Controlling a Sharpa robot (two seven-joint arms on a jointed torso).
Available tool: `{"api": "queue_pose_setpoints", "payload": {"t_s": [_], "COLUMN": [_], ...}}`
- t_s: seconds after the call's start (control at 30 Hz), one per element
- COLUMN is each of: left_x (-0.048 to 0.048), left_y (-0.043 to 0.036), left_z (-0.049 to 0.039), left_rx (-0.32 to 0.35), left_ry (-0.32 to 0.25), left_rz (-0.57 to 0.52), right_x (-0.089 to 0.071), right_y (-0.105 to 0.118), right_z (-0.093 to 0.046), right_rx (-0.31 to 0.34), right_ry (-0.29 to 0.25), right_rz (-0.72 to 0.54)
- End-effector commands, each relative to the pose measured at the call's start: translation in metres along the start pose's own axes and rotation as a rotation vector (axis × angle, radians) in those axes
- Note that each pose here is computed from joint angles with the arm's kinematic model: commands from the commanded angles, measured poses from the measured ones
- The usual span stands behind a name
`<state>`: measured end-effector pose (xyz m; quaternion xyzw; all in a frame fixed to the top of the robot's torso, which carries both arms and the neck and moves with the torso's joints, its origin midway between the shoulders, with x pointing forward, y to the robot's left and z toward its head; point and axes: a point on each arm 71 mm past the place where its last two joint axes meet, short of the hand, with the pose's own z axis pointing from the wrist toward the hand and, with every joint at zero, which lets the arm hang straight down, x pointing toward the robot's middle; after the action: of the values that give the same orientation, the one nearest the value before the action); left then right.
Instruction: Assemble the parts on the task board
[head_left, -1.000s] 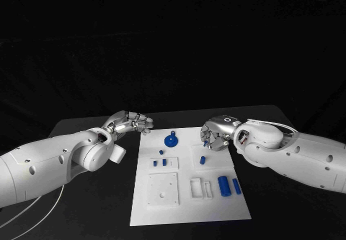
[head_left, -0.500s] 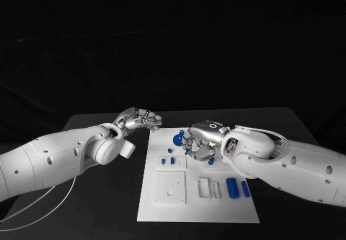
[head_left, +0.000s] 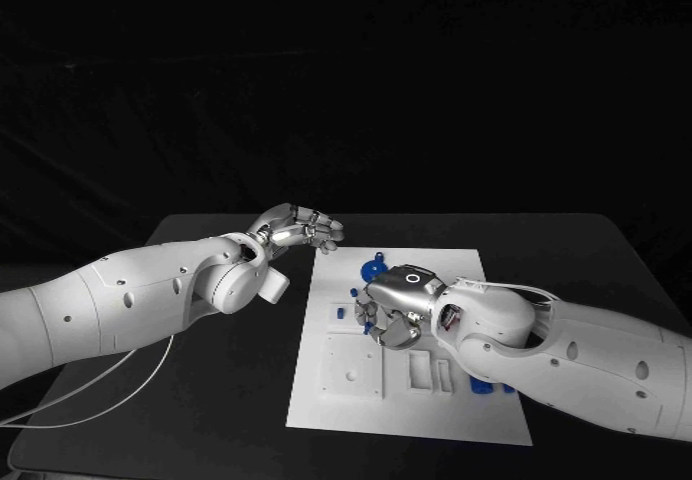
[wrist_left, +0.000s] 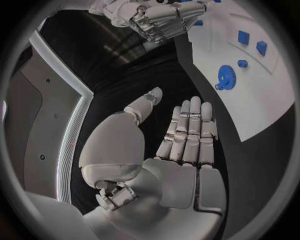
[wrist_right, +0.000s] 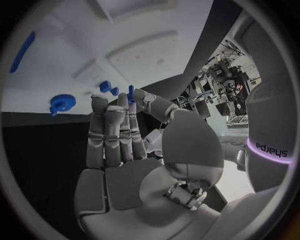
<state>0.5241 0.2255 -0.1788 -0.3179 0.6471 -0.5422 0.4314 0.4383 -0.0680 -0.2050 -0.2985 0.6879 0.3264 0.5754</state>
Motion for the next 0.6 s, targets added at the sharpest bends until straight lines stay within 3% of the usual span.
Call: {"api": "queue_pose_setpoints", "payload": {"t_s": [0.03, 0.6], "left_x": [0.0025, 0.0033], "left_y": [-0.0026, -0.0027], "left_z": [0.0011, 0.0004], "left_rx": [0.019, 0.016], "left_ry": [0.003, 0.008], "left_rz": [-0.001, -0.004], "right_x": [0.007, 0.021], "right_y": [0.002, 0.002], "right_z": [0.001, -0.002], "right_rx": [-0.006, -0.002], "right_ry": [0.019, 0.047], "right_rz": [-0.036, -0.031]}}
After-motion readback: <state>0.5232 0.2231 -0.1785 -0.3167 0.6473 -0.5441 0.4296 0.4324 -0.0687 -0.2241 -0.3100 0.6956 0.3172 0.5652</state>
